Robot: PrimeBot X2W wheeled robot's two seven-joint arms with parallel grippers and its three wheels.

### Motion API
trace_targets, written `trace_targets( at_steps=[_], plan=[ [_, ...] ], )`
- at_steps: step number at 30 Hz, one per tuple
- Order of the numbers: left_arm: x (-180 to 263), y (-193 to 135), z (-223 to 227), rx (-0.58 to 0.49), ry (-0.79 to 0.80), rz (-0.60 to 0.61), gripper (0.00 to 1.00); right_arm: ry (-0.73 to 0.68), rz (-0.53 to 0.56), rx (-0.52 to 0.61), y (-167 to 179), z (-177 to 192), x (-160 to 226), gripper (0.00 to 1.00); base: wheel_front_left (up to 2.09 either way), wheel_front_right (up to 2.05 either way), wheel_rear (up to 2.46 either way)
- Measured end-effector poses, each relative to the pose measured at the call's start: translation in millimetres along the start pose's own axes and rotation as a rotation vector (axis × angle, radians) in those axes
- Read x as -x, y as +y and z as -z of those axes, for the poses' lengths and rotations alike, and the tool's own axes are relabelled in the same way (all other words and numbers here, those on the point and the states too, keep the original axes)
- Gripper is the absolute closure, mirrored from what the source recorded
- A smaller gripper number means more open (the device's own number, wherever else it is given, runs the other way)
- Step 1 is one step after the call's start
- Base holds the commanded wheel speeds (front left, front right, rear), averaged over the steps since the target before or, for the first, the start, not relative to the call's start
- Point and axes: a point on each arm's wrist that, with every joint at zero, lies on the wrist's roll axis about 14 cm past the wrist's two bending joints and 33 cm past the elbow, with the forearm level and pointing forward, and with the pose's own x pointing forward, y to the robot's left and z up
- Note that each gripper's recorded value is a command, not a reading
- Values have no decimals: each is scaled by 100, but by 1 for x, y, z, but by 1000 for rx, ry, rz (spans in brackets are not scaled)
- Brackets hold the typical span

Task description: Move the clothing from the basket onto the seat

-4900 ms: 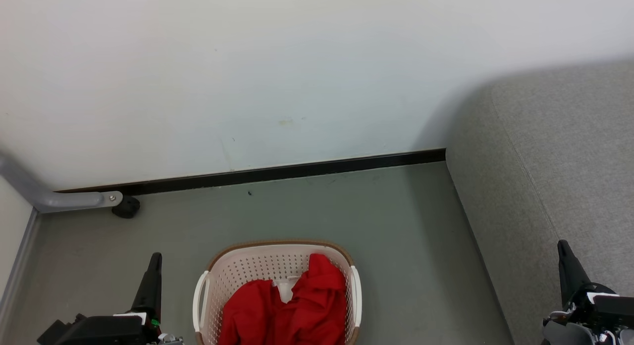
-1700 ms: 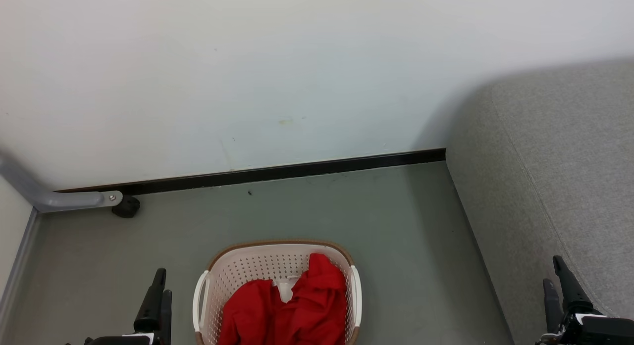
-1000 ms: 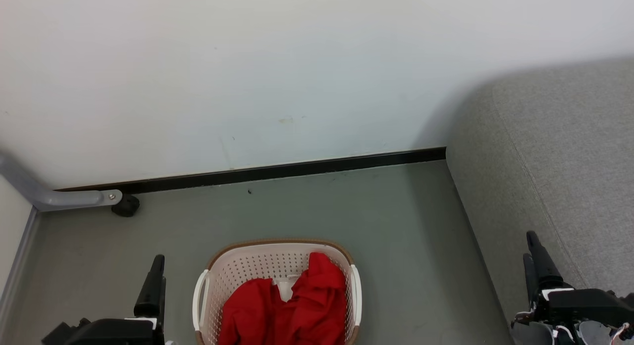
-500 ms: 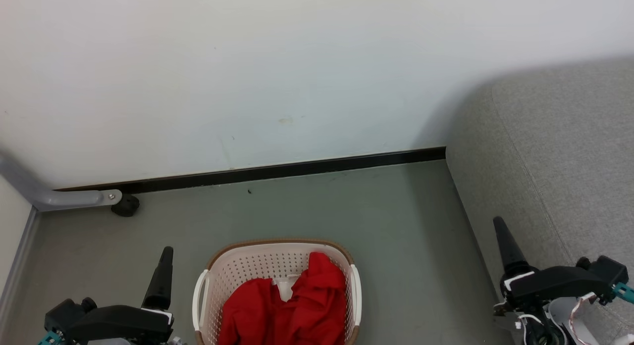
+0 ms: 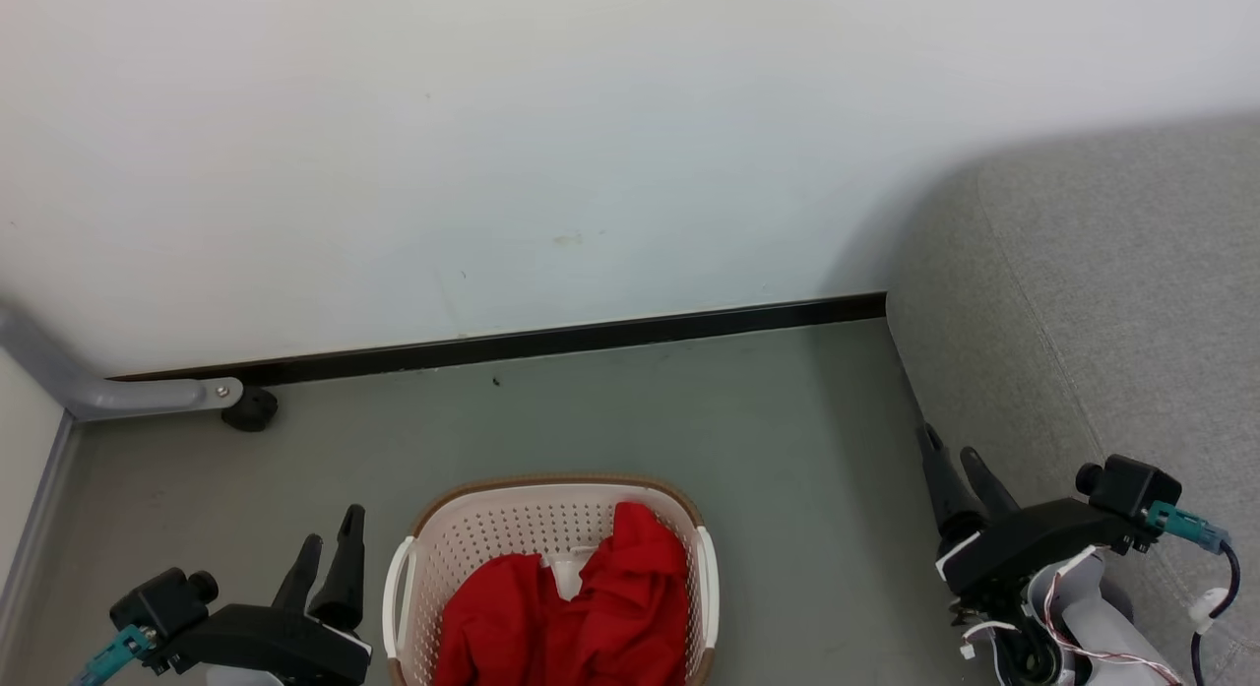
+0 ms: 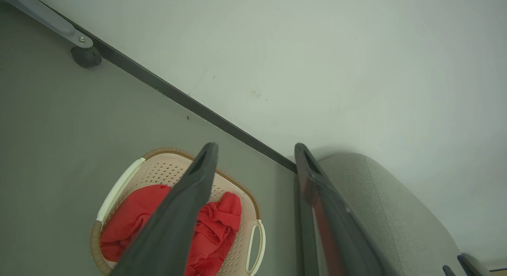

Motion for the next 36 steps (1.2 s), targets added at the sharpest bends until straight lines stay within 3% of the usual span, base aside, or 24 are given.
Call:
trace_targets(
  at_steps=[16,36],
  plan=[
    [-4,6,-3,-292,8,-21,0,-3,-26,329,9,-3,-9,0,0,0,0],
    [-10,6,-21,-560,-41,-10,0,-57,-79,664,25,-15,-22,0,0,0,0]
  ],
)
